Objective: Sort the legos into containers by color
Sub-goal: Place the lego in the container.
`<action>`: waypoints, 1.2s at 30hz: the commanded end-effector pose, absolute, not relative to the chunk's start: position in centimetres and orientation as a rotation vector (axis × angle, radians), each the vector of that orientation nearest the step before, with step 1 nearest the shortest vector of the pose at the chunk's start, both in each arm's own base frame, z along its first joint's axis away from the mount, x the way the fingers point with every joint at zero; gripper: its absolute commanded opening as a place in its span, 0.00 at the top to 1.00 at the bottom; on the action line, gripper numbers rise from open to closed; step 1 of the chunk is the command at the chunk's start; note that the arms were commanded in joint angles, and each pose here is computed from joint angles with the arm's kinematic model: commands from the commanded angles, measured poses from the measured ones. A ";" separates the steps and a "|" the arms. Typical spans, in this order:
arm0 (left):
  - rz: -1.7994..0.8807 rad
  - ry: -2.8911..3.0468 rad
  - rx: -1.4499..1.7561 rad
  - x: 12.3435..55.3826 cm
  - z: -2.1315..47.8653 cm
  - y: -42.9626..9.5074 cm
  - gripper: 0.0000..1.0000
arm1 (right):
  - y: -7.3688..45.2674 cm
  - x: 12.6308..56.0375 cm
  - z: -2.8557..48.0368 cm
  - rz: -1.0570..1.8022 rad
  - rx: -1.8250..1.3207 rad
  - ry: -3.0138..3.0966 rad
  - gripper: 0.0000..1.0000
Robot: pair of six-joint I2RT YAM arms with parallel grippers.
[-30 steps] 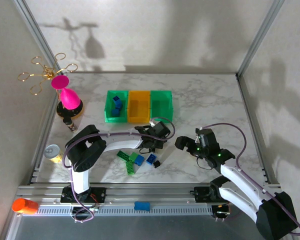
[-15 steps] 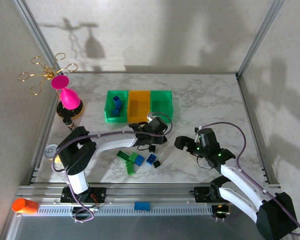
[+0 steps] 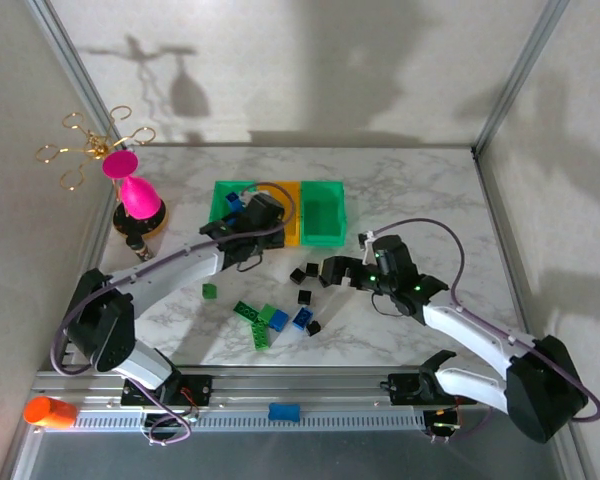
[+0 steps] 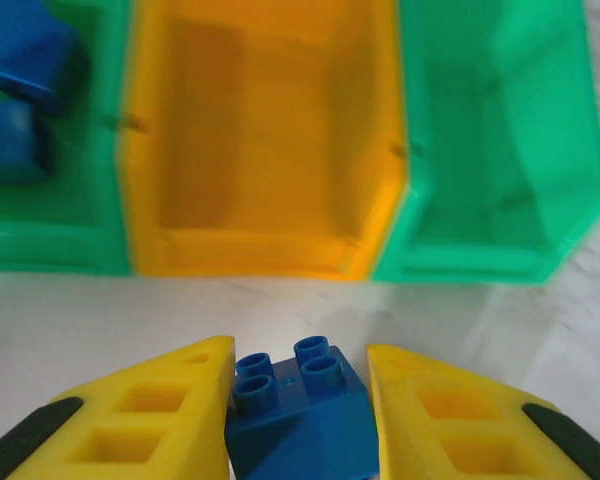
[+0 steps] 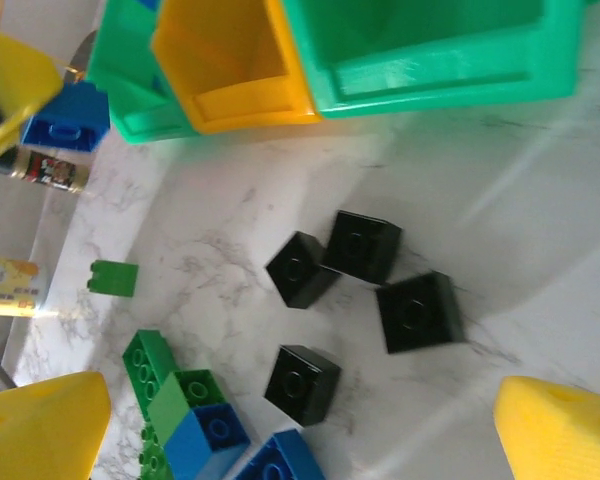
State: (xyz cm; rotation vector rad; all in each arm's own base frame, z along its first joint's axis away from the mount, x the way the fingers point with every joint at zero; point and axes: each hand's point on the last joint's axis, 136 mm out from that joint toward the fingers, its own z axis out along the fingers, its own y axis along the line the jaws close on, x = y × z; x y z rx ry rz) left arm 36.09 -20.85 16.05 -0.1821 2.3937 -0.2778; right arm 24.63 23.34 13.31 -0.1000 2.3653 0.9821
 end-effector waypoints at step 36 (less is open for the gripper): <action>0.104 2.400 -0.386 47.6 10.9 -8.9 0.55 | 27.0 27.0 16.0 0.996 -0.164 2.265 0.01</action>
